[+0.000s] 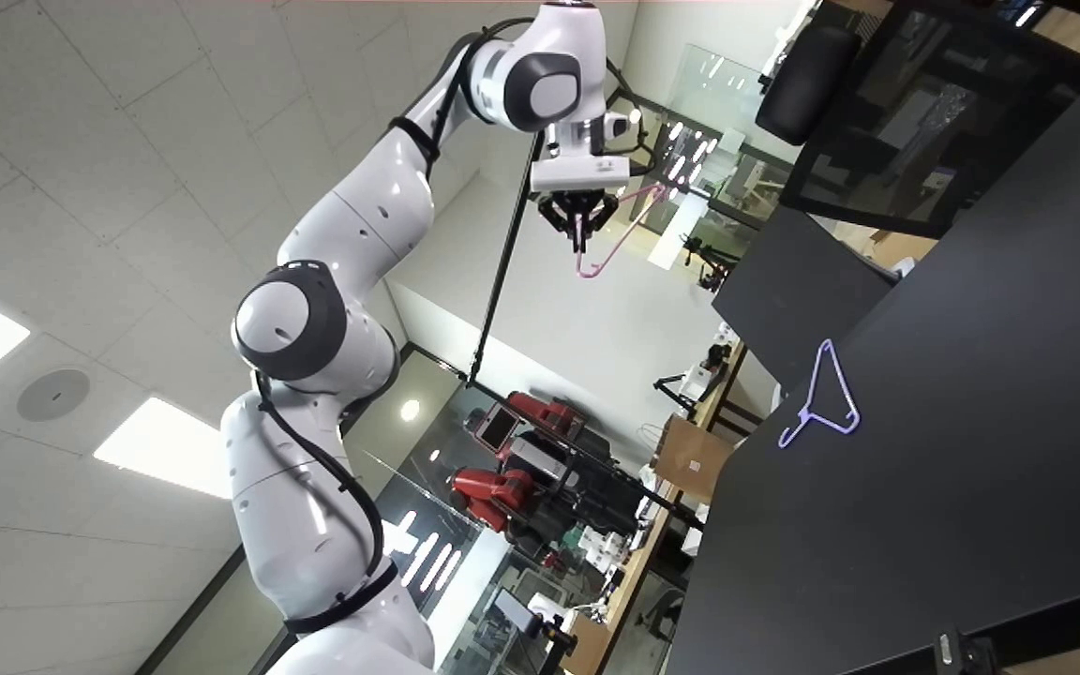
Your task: Put the pink hanger on the rack
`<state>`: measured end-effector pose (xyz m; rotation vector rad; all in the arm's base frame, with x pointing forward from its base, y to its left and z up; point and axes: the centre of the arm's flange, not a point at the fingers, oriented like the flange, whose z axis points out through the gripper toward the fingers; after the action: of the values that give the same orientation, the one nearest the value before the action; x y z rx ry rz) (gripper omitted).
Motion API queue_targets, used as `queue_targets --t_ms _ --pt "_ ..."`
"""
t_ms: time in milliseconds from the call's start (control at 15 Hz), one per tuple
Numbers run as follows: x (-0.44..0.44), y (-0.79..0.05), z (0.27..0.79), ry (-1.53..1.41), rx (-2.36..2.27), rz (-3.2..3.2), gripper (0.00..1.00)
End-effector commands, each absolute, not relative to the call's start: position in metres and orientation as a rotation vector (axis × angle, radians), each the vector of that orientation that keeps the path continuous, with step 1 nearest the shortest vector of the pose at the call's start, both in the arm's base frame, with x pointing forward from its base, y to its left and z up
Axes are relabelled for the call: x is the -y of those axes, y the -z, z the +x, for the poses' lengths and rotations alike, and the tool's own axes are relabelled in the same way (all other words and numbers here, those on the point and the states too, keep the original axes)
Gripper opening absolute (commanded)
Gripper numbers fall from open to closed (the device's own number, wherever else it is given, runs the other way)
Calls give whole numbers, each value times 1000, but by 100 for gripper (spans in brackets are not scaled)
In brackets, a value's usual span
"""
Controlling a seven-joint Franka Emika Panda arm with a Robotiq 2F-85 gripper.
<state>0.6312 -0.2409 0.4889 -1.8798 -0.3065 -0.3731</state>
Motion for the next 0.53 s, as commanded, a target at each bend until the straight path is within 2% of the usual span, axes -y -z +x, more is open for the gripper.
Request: queue_targets --t_ms 0,133,200,467 --pt "238 -510 645 384 311 -1881 2" --pt "231 -513 646 332 339 -1998 2" --pt "234 -499 636 374 333 -1909 8" --pt "227 -504 640 358 356 -1963 8"
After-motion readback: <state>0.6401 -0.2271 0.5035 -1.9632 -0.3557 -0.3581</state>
